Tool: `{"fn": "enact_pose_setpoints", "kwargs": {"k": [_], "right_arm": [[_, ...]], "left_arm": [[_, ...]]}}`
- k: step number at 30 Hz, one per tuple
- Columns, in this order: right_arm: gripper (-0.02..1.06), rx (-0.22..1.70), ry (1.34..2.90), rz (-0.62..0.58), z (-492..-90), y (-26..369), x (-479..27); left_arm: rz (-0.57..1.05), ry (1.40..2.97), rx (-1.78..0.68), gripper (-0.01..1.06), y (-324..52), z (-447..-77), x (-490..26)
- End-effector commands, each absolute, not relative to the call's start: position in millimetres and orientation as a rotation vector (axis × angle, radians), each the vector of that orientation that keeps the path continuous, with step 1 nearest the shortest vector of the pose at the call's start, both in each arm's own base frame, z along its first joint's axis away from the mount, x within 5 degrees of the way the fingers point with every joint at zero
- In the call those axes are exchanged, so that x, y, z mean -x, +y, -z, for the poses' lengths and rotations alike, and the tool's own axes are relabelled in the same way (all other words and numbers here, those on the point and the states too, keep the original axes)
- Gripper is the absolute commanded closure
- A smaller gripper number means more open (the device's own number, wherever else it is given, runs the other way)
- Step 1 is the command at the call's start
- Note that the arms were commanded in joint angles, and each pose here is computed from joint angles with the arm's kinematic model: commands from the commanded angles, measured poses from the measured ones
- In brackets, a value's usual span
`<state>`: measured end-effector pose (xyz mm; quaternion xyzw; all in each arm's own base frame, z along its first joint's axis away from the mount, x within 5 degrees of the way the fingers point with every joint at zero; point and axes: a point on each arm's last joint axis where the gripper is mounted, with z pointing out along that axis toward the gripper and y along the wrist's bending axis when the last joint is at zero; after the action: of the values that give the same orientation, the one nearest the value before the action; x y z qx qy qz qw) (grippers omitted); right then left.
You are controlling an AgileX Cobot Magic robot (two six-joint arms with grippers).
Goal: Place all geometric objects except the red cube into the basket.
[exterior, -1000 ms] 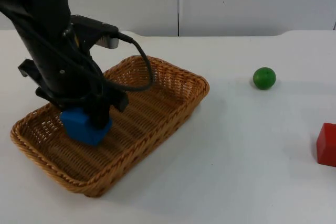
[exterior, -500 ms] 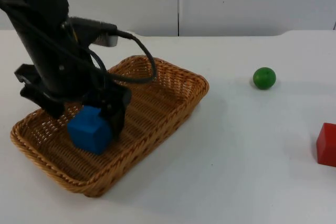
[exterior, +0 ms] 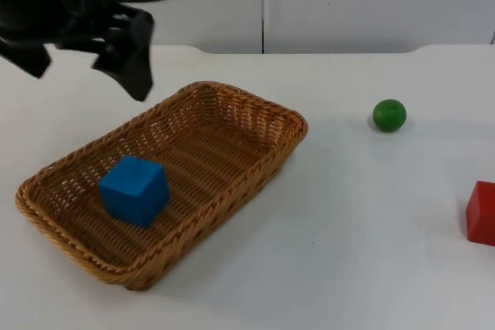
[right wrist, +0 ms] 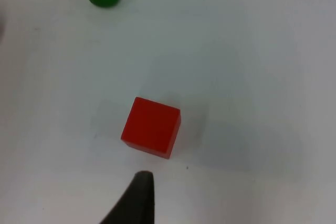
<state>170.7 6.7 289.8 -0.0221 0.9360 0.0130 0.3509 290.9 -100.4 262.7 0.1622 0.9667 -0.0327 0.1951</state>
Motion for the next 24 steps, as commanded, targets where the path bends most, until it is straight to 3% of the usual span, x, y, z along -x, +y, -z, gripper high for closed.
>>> {"fn": "enact_pose_setpoints", "kwargs": {"k": [1, 10, 24], "right_arm": [[-0.01, 0.048, 2.425, -0.038, -290.8, 6.1, -170.9], [-0.01, 0.048, 2.425, -0.038, -290.8, 6.1, -170.9], [-0.01, 0.034, 2.420, -0.064, -291.1, 7.4, -171.2]], "left_arm": [[0.073, 2.720, -0.434, 0.00, -92.1, -269.3, -288.1], [0.037, 2.748, -0.250, 0.00, -48.4, -290.7, -272.3], [0.024, 2.731, 0.067, 0.00, 5.3, -260.9, -200.8]]}}
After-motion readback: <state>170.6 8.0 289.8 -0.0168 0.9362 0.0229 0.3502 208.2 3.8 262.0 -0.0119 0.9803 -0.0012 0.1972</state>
